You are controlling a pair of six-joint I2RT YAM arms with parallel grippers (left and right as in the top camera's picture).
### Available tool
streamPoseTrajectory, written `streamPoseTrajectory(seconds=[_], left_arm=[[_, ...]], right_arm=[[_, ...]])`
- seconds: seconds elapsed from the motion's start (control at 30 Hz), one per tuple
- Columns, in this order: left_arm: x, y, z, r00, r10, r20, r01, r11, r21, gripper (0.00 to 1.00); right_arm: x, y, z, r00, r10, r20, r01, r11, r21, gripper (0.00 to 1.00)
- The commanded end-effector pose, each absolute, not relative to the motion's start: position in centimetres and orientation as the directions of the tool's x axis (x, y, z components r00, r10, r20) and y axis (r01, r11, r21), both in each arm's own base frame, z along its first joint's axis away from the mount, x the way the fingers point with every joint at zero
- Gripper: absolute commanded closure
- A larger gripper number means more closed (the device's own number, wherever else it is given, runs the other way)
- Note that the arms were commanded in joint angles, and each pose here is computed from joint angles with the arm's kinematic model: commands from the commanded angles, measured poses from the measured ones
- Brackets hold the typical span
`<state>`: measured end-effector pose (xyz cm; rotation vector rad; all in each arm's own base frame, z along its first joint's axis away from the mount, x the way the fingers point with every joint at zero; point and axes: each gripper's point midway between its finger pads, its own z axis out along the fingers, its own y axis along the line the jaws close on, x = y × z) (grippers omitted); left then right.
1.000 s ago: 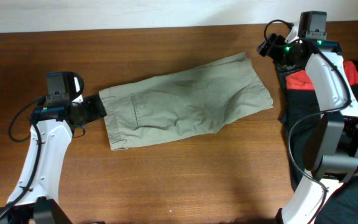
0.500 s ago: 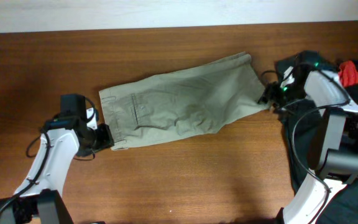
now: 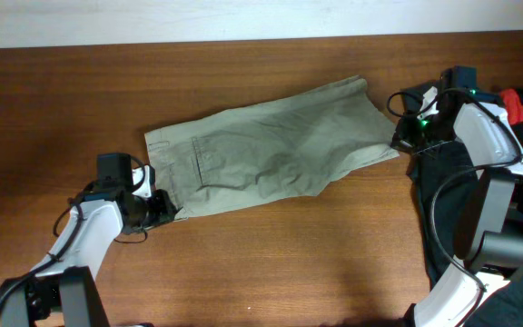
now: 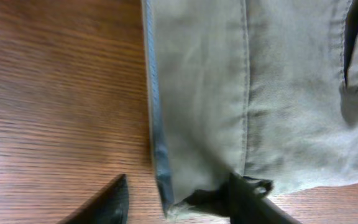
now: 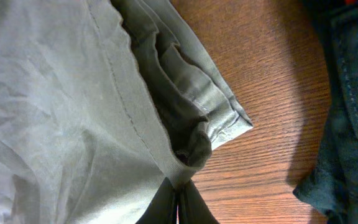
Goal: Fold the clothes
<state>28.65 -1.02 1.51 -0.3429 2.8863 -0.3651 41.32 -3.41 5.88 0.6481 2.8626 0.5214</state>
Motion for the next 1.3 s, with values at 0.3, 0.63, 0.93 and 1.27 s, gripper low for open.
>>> streamPoseTrajectory(seconds=[0.3,0.63,0.93,1.27], left_arm=[[31.3,8.5,6.0,-0.841,-0.483,-0.243,-0.442,0.873,-0.204,1.0],[31.2,8.5,5.9,-0.854,-0.456,-0.249,-0.421,0.888,-0.186,1.0],[31.5,10.1,6.5,-0.842,-0.46,-0.28,-0.445,0.887,-0.119,1.0],[31.5,10.1,6.5,-0.842,-0.46,-0.28,-0.444,0.887,-0.123,0.99]], right_arm=[[36.1,-0.9,2.7,-0.915,0.396,0.079,0.399,0.859,0.321,0.68],[29.5,5.3,-0.2,-0.958,0.159,0.241,0.244,0.891,0.383,0.85],[29.6,0.1,3.5,-0.946,0.211,0.245,0.292,0.883,0.366,0.61],[27.7,5.6,3.0,-0.97,-0.016,0.244,0.102,0.881,0.462,0.76]])
